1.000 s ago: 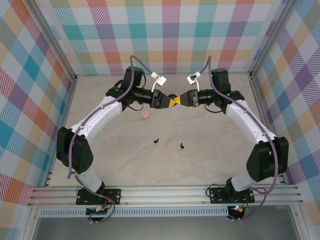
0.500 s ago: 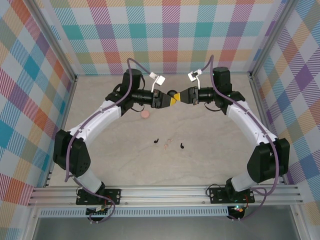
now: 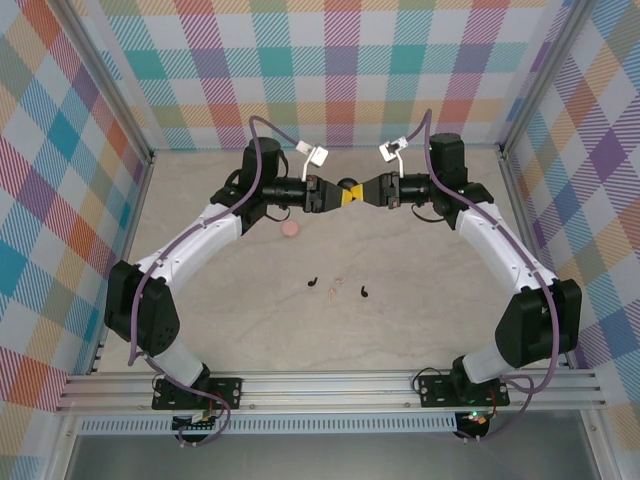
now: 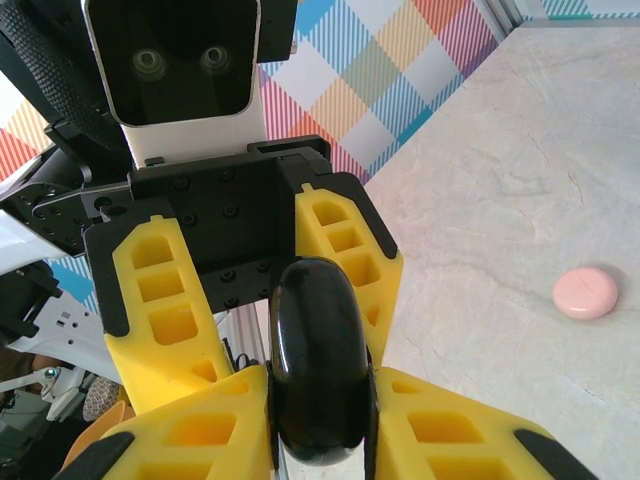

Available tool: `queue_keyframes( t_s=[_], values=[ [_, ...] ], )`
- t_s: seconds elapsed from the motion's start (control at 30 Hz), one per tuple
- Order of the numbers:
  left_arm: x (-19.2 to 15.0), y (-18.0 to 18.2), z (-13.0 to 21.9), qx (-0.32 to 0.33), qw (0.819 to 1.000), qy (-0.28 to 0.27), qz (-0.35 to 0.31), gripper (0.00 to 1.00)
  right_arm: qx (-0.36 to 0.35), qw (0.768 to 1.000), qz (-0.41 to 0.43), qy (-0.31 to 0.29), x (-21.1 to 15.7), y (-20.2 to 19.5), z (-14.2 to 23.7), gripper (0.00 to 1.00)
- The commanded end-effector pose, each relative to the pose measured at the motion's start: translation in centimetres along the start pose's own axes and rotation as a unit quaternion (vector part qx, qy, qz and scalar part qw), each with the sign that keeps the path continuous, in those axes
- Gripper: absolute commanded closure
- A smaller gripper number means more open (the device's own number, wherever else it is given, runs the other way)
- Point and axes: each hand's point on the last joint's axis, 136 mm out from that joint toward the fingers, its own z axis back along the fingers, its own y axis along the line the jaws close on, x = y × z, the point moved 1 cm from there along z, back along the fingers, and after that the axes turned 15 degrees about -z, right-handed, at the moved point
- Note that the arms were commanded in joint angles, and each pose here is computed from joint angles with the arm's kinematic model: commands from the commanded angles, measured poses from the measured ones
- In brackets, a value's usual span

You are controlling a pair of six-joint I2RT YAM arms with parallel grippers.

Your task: Insert wireless bluetooth earbuds into charging case

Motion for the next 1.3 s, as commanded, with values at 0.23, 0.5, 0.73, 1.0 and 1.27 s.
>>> queue_keyframes(
  t_s=[0.23, 0.5, 0.73, 1.0, 1.27],
  values=[
    [1.7, -1.1, 0.2, -0.010, 0.999, -0.031, -0.020, 0.68, 0.018, 1.000, 0.010, 0.010, -0.6, 1.1, 0.2, 0.72],
    [1.9, -1.0, -0.1, -0.013, 0.999, -0.036, -0.014, 0.66, 0.022, 0.999, 0.008, 0.022, -1.2, 0.9, -0.3, 0.71],
    [1.9, -1.1, -0.3, -0.018, 0.999, -0.035, -0.016, 0.68, 0.026, 0.999, 0.009, 0.029, -1.4, 1.0, -0.5, 0.71],
    [1.7, -0.8, -0.7, -0.016, 0.999, -0.031, -0.009, 0.69, 0.025, 0.999, 0.009, 0.044, -1.9, 1.1, -1.0, 0.71],
    [1.3, -0.2, -1.3, 0.010, 0.999, -0.013, -0.035, 0.88, 0.010, 0.999, 0.012, 0.040, -2.1, 1.0, -0.9, 0.67]
  ],
)
